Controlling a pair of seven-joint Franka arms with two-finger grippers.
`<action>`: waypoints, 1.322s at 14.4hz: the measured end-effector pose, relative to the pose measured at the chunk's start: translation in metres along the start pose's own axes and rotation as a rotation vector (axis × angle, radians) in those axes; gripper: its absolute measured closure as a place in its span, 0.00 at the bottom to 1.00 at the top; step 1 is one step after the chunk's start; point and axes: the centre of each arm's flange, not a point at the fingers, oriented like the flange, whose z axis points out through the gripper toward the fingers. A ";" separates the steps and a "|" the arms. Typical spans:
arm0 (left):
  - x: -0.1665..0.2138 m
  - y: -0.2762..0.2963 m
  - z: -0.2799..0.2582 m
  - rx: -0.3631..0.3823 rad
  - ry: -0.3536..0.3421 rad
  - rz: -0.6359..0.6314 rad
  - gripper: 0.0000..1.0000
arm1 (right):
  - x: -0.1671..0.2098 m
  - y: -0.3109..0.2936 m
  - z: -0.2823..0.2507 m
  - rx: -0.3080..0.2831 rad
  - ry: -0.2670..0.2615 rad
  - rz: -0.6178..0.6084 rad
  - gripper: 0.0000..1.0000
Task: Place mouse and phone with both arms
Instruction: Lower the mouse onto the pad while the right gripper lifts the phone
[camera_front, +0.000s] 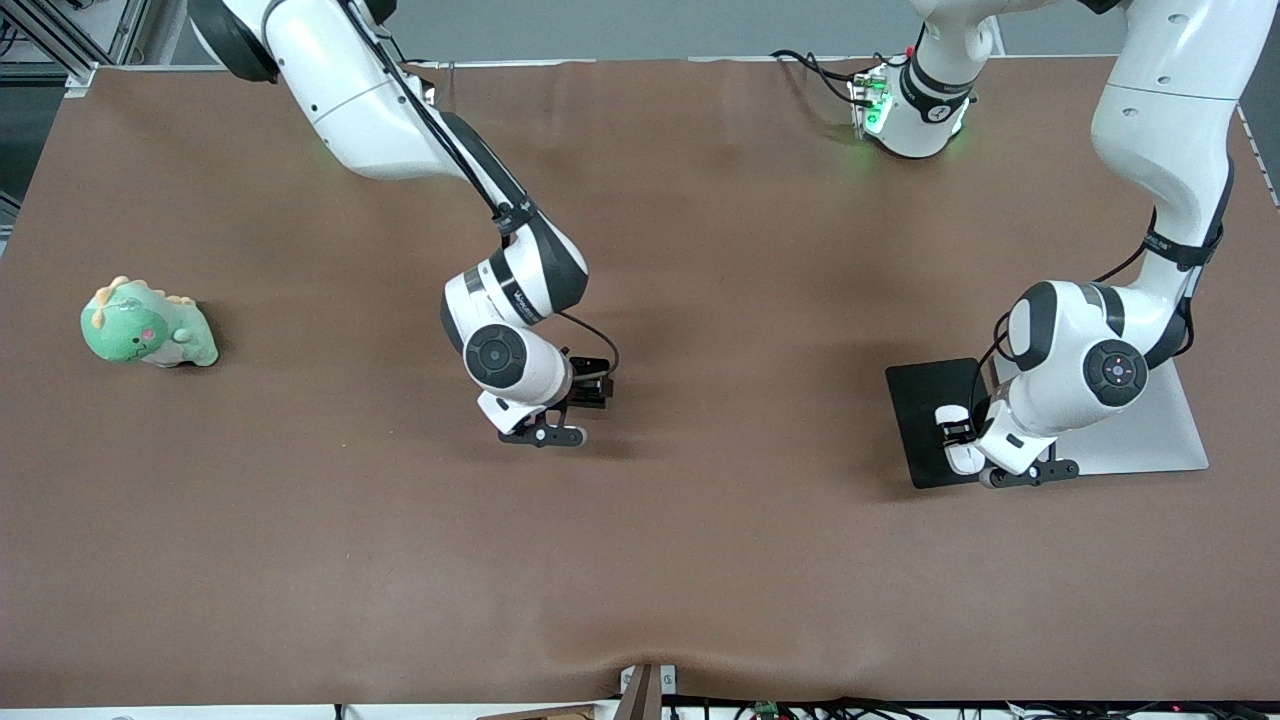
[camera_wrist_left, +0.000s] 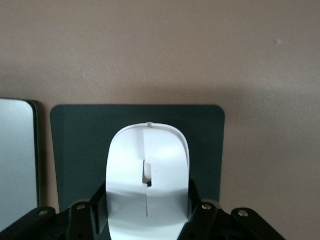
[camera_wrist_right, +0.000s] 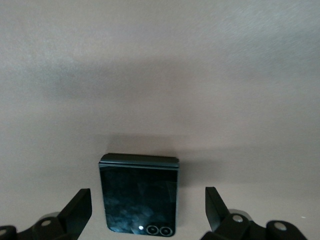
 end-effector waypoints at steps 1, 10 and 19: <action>-0.002 0.000 0.003 0.001 -0.006 0.000 0.39 | -0.003 -0.004 0.005 -0.004 -0.005 0.001 0.00; -0.011 -0.002 0.013 0.004 -0.028 0.016 0.39 | -0.012 -0.017 0.032 -0.025 -0.011 -0.023 0.00; -0.013 -0.006 0.022 0.004 -0.039 0.049 0.39 | -0.008 -0.006 0.019 -0.098 -0.104 0.028 0.21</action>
